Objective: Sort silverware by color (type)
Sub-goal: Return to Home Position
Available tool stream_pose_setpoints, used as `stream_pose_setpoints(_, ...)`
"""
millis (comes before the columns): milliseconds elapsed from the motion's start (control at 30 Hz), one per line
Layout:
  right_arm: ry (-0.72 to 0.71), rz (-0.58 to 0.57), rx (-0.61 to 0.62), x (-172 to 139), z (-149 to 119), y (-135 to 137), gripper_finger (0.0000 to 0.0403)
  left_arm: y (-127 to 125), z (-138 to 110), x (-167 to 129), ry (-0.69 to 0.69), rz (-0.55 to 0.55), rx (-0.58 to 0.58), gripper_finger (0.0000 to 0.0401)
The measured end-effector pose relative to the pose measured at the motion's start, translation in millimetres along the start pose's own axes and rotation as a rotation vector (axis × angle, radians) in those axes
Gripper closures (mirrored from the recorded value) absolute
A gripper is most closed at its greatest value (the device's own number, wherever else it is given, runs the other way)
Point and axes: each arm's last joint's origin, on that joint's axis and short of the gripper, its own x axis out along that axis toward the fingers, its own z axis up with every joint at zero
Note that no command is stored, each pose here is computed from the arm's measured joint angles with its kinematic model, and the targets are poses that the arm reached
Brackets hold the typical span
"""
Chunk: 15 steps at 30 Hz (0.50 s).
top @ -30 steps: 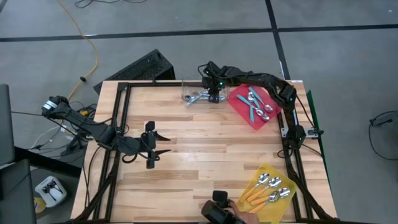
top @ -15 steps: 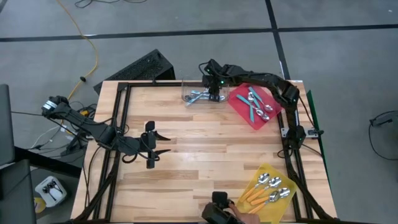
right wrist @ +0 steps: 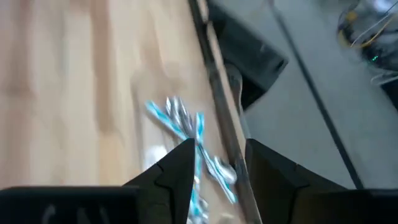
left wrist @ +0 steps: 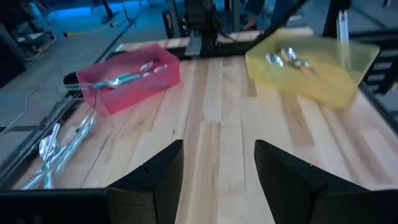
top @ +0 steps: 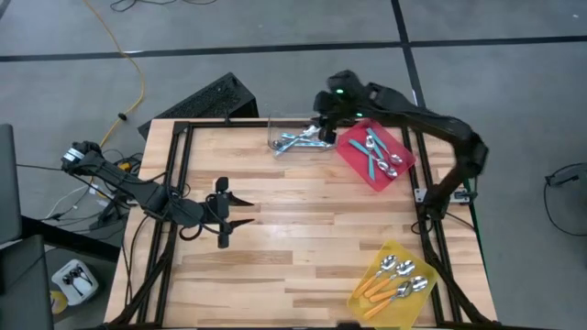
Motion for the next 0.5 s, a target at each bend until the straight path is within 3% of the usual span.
stream_pose_setpoints(267,-0.179,0.134,0.087,-116,14,56,0.0237,-1,7,0,-0.061,-0.03,-0.044,0.0221)
stream_pose_setpoints(500,-0.243,0.364,0.138,-185,5,106,0.0237,0,0,0,0.0,0.01,0.039,0.0221)
